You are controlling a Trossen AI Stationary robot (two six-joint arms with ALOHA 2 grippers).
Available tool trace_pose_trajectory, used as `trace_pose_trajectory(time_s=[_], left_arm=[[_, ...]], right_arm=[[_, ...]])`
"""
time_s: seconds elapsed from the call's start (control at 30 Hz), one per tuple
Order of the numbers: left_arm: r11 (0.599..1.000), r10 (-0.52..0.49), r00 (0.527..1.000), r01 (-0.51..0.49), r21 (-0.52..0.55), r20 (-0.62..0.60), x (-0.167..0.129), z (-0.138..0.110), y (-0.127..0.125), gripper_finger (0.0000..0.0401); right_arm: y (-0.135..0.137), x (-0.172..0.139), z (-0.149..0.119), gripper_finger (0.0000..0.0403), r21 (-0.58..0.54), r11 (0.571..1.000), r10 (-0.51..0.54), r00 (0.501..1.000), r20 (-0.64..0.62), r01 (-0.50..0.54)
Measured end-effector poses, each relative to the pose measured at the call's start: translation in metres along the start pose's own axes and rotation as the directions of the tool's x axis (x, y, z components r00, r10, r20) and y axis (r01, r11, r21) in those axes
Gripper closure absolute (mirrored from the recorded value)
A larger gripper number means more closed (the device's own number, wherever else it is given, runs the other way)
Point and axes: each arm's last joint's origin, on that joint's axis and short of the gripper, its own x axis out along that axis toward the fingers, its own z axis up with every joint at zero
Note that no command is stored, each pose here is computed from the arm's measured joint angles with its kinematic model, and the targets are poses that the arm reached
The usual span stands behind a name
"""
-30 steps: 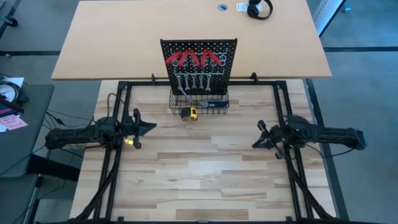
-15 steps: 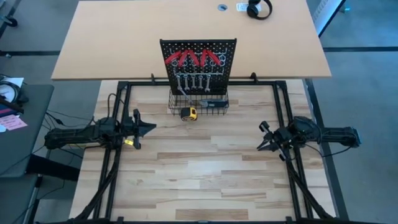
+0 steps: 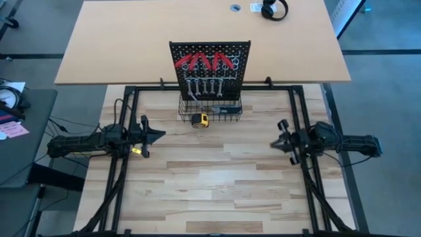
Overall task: Hang tools onto peg board
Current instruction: Return to Home Position
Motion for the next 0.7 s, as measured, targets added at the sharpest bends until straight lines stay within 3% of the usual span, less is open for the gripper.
trace_pose_trajectory(time_s=[0.1, 0.17, 0.43, 0.57, 0.7], left_arm=[[1.000, 0.000, 1.000, 0.000, 0.004, 0.003, 0.000, 0.000, 0.000, 0.0401], [1.000, -0.002, 1.000, 0.002, -0.002, 0.004, 0.000, 0.000, 0.000, 0.0401], [0.966, -0.251, 0.966, 0.246, 0.081, 0.057, -0.001, 0.006, -0.009, 0.0401], [0.967, -0.252, 0.967, 0.251, 0.046, 0.026, -0.001, 0.003, -0.009, 0.0401], [0.994, -0.109, 0.994, 0.110, 0.007, -0.020, 0.000, -0.002, -0.005, 0.0401]], right_arm=[[-0.006, -0.001, -0.004, 0.0365, 0.013, 0.984, -0.179, 0.983, -0.040, 0.180], [-0.007, -0.001, -0.008, 0.0365, -0.005, 0.976, -0.216, 0.972, -0.088, 0.216], [-0.003, -0.001, -0.015, 0.0365, 0.009, 0.985, -0.167, 0.974, -0.152, 0.170], [0.000, -0.001, -0.016, 0.0365, -0.041, 0.992, -0.128, 0.978, -0.166, 0.123], [0.003, 0.000, -0.017, 0.0365, -0.079, 0.993, -0.096, 0.980, -0.173, 0.084]])
